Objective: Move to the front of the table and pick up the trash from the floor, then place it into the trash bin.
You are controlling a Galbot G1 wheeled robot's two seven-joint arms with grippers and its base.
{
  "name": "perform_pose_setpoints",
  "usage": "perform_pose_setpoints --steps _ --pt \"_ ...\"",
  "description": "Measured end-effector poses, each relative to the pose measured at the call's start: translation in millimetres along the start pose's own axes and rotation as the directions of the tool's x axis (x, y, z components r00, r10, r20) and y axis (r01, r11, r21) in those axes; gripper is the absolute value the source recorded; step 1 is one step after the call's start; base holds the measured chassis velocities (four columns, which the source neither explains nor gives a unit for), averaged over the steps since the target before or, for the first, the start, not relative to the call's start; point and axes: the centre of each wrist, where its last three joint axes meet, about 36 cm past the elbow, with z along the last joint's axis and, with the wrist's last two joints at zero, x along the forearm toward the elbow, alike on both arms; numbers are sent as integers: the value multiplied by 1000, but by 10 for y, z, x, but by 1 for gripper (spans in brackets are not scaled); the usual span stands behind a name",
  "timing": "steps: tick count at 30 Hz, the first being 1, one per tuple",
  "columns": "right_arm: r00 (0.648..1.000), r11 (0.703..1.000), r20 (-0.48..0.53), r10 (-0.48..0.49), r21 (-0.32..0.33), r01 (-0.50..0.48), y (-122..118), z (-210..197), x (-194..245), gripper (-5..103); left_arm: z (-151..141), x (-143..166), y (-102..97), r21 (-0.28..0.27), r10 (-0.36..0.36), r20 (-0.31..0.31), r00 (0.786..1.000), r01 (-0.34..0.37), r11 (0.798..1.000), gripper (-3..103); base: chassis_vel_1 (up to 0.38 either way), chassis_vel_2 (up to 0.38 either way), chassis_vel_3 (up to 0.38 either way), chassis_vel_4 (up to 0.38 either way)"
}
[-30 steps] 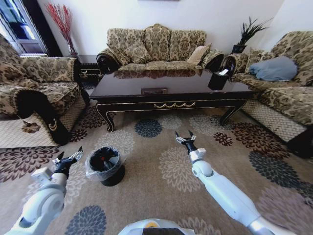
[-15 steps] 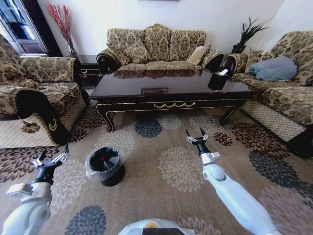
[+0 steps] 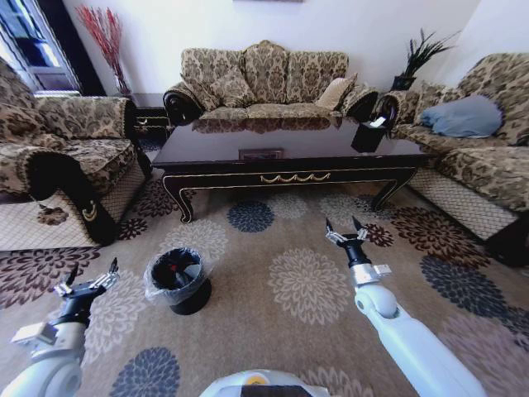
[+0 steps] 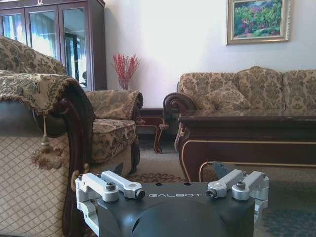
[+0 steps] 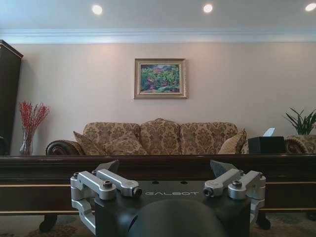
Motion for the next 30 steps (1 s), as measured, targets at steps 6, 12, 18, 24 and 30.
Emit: perform_pose_setpoints --steps 6,12,18,24,30 --pt "1000 999 -14 24 -28 -24 12 -37 130 100 -54 -63 -25 6 18 19 1000 -18 1000 100 0 0 0 0" --pt "997 995 -55 62 -77 -66 103 -75 265 100 -76 -88 -32 5 19 28 999 -19 1000 100 30 -32 -24 33" --pt "993 989 -68 96 -104 -103 171 -94 361 100 -91 9 -189 29 39 23 999 -40 999 100 128 -131 -128 138" --pt "993 991 -65 98 -81 -103 130 -80 424 100 -83 61 -284 22 45 21 999 -45 999 100 198 -210 -190 207" --pt "995 994 -60 82 -71 -86 116 -61 461 100 -46 102 -351 15 58 15 998 -58 998 100 178 -179 -187 176"
